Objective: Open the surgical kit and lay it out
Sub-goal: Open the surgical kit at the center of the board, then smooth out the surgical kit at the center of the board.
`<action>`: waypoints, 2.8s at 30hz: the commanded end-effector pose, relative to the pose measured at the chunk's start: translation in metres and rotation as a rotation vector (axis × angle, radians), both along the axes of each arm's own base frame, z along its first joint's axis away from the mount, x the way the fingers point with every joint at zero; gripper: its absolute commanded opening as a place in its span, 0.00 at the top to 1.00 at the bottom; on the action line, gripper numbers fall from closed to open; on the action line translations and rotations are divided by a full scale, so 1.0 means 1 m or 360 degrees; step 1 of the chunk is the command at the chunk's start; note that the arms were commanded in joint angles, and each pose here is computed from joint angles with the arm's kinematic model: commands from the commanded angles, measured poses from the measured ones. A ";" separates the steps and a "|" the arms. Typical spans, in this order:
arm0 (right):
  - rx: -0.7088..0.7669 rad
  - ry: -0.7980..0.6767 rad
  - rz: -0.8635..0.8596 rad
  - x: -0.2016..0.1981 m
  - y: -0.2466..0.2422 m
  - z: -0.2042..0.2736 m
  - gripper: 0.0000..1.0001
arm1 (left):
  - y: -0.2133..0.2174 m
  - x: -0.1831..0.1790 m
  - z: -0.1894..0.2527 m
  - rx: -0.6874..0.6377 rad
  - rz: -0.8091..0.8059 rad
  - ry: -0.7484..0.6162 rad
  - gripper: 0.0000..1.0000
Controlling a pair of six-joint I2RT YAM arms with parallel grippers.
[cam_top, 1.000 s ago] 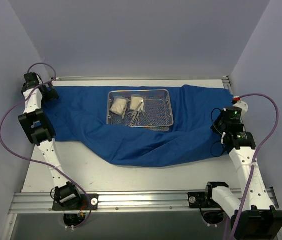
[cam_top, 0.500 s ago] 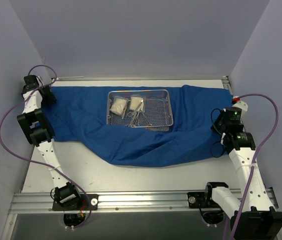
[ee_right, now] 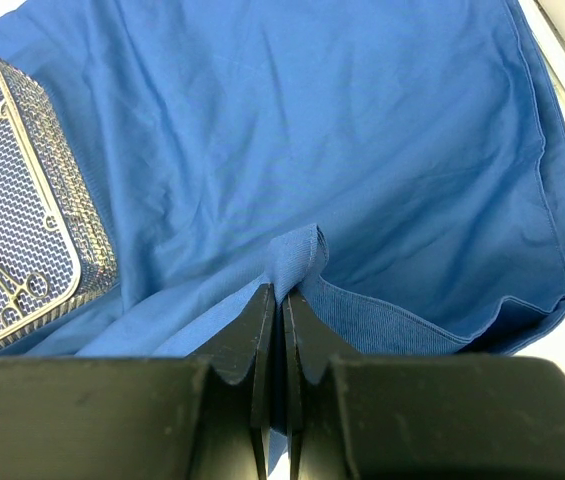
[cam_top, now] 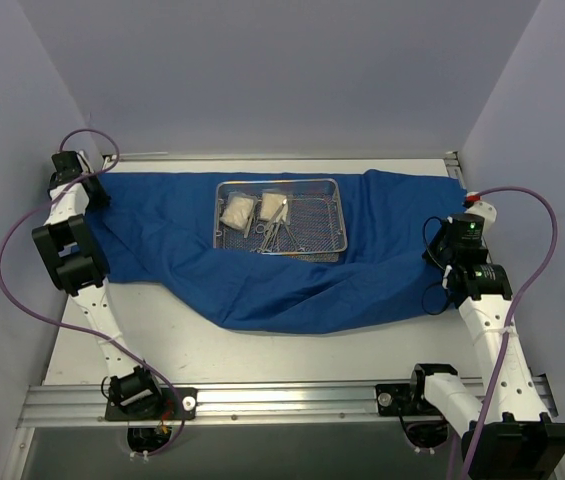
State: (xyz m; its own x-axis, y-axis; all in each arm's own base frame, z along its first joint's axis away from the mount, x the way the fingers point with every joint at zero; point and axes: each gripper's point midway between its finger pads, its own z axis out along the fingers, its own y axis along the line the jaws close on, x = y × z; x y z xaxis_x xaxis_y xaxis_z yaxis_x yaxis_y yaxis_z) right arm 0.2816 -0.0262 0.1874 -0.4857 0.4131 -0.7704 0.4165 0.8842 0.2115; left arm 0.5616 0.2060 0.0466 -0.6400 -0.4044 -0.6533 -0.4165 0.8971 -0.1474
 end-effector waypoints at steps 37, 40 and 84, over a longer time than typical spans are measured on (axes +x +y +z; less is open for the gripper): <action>-0.0153 -0.0381 -0.1126 -0.078 -0.147 0.044 1.00 | -0.032 -0.436 0.123 0.0542 -0.1046 0.1166 0.98; -0.0171 -0.0388 -0.1208 -0.090 -0.148 0.046 1.00 | -0.029 -0.462 0.108 0.0595 -0.1136 0.1329 0.98; -0.0164 0.0335 0.0005 0.209 -0.054 -0.043 0.11 | -0.061 -0.045 0.120 0.0511 -0.0445 0.0318 0.06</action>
State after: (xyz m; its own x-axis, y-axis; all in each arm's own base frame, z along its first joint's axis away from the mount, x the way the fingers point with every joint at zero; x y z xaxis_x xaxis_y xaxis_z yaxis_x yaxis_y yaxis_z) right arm 0.4653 -0.0532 0.1480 -0.6490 0.3360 -0.6826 0.4059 0.9118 0.0629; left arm 0.4776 0.1330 0.1609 -0.8711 0.1335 -0.4725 0.0198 0.9711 0.2378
